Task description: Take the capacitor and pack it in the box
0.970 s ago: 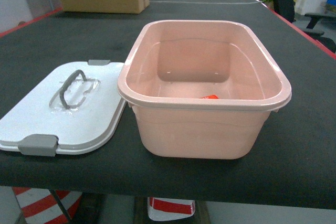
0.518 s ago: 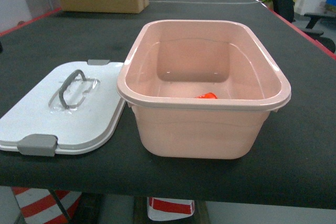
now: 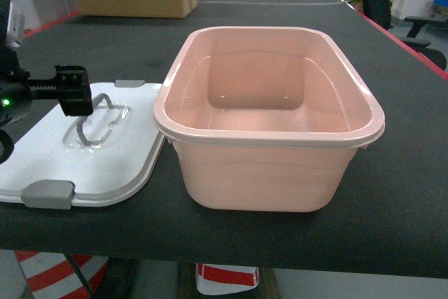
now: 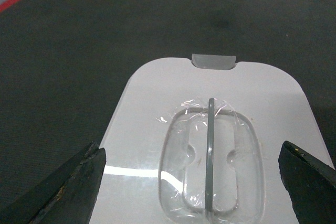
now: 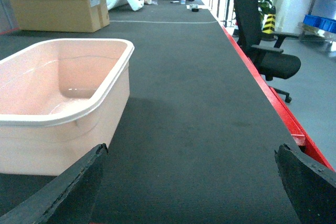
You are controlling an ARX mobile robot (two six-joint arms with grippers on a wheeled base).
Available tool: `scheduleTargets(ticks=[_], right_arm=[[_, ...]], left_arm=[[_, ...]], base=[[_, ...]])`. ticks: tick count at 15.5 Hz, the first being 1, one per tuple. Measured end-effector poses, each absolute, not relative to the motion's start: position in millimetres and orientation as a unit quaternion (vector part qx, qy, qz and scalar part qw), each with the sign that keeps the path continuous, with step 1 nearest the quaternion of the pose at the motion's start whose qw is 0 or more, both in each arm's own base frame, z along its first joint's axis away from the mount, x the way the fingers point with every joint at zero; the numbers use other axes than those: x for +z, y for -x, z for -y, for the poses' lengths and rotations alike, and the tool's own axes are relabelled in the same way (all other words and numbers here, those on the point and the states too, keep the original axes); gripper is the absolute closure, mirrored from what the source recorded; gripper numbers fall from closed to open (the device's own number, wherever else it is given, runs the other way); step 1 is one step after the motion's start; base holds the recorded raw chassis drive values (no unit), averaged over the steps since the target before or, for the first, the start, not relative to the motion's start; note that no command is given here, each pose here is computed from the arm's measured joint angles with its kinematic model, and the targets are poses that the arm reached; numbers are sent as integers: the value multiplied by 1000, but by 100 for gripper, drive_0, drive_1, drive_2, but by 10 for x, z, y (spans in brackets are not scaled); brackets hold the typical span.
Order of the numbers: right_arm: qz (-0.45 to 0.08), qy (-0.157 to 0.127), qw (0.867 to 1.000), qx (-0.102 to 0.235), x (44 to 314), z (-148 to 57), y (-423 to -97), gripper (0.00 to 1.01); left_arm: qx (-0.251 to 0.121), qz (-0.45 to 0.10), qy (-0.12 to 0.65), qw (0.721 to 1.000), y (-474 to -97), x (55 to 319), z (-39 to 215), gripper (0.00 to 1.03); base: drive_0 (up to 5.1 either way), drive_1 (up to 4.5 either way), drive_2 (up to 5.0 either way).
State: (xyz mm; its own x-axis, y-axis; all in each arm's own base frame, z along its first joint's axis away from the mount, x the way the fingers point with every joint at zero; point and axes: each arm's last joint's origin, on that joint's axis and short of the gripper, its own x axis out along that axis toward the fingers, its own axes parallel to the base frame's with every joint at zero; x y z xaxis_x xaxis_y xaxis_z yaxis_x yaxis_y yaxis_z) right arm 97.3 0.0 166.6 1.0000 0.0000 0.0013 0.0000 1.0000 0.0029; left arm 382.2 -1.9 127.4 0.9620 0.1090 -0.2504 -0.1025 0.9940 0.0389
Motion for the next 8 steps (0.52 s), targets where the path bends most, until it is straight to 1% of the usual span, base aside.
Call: scheduleTargets(ticks=[1, 3, 6, 8], right_arm=[[1, -1, 1000, 0, 1666, 0, -973, 3], [1, -1, 1000, 0, 1666, 0, -973, 3], [1, -1, 1000, 0, 1666, 0, -973, 3], [1, -1, 1000, 0, 1666, 0, -973, 3]], left_arm=[[47, -131, -12, 990, -3881, 1207, 10, 5], [31, -153, -15, 988, -4043, 955, 2, 5], [15, -173, -22, 985, -4193, 709, -3, 5], [8, -174, -27, 984, -4260, 604, -22, 5]], base=[[0, 0, 0], [0, 0, 0], [0, 0, 0], [0, 0, 0]])
